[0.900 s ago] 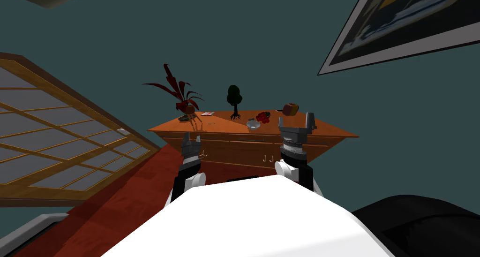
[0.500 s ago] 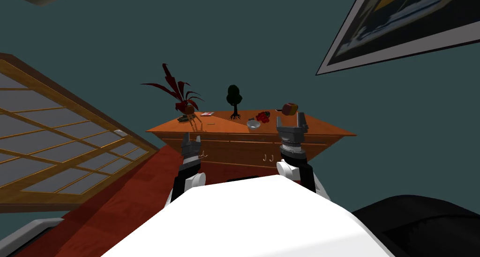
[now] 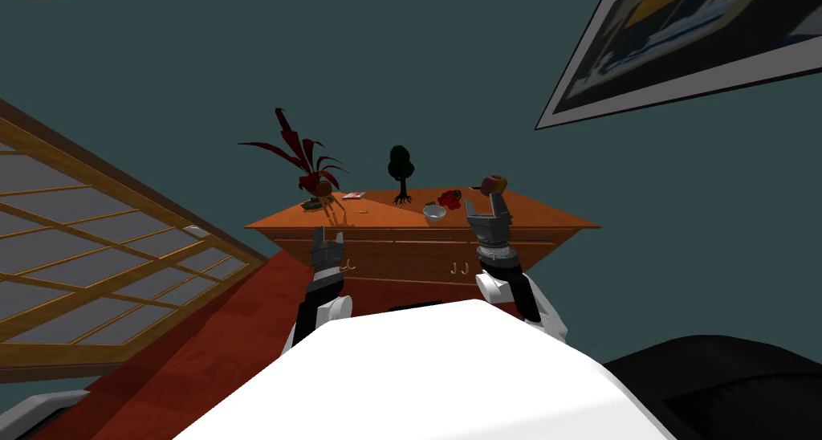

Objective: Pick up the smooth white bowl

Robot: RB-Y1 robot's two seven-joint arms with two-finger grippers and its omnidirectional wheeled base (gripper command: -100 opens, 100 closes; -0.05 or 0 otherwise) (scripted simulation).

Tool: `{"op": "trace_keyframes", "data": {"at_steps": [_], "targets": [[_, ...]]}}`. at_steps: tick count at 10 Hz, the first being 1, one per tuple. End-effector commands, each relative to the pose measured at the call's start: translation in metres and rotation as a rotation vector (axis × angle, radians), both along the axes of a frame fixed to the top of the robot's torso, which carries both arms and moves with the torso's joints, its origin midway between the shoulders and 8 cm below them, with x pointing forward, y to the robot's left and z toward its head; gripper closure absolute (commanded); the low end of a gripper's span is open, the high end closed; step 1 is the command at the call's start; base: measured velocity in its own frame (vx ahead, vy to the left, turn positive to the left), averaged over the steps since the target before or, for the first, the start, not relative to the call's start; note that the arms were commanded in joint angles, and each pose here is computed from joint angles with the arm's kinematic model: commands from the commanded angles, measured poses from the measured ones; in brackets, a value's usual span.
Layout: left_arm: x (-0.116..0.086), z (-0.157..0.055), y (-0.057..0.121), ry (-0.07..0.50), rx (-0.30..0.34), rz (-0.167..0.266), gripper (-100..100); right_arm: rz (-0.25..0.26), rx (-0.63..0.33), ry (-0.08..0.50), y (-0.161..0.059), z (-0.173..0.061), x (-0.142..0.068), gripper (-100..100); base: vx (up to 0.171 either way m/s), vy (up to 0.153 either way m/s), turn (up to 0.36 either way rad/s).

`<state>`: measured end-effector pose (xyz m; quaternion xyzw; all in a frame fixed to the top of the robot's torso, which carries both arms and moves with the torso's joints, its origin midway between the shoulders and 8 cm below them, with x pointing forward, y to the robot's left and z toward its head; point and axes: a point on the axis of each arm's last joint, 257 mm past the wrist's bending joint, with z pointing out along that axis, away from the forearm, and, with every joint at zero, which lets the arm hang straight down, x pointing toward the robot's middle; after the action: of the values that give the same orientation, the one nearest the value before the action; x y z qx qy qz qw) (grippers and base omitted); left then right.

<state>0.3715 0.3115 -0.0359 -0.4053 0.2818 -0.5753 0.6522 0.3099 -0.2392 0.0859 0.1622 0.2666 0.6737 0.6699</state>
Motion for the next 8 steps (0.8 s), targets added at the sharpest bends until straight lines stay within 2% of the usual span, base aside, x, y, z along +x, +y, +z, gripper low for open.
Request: {"op": "trace_keyframes", "data": {"at_steps": [1, 2, 3, 4, 7, 8], "targets": [[0.0, 0.0, 0.0, 0.0, 0.0, 0.0, 0, 0.009, -0.047, -0.001, 0.007, 0.0, 0.0, -100, -0.014, 0.04, -0.04], [0.0, 0.0, 0.0, 0.0, 0.0, 0.0, 0, 0.012, -0.113, -0.008, 0.017, -0.001, 0.003, -100, -0.013, 0.047, -0.072], [0.0, 0.0, 0.0, 0.0, 0.0, 0.0, 0, 0.02, -0.131, -0.006, 0.02, -0.002, 0.003, -100, -0.012, 0.046, -0.041], [0.0, 0.0, 0.0, 0.0, 0.0, 0.0, 0, 0.02, -0.197, -0.018, 0.029, -0.002, 0.005, -100, -0.016, 0.062, -0.098], [0.0, 0.0, 0.0, 0.0, 0.0, 0.0, 0, 0.038, -0.316, -0.027, 0.045, -0.006, 0.007, -100, -0.025, 0.06, -0.058], [0.0, 0.0, 0.0, 0.0, 0.0, 0.0, 0, 0.032, -0.383, -0.046, 0.053, -0.008, 0.009, -100, -0.017, 0.061, -0.101]]}}
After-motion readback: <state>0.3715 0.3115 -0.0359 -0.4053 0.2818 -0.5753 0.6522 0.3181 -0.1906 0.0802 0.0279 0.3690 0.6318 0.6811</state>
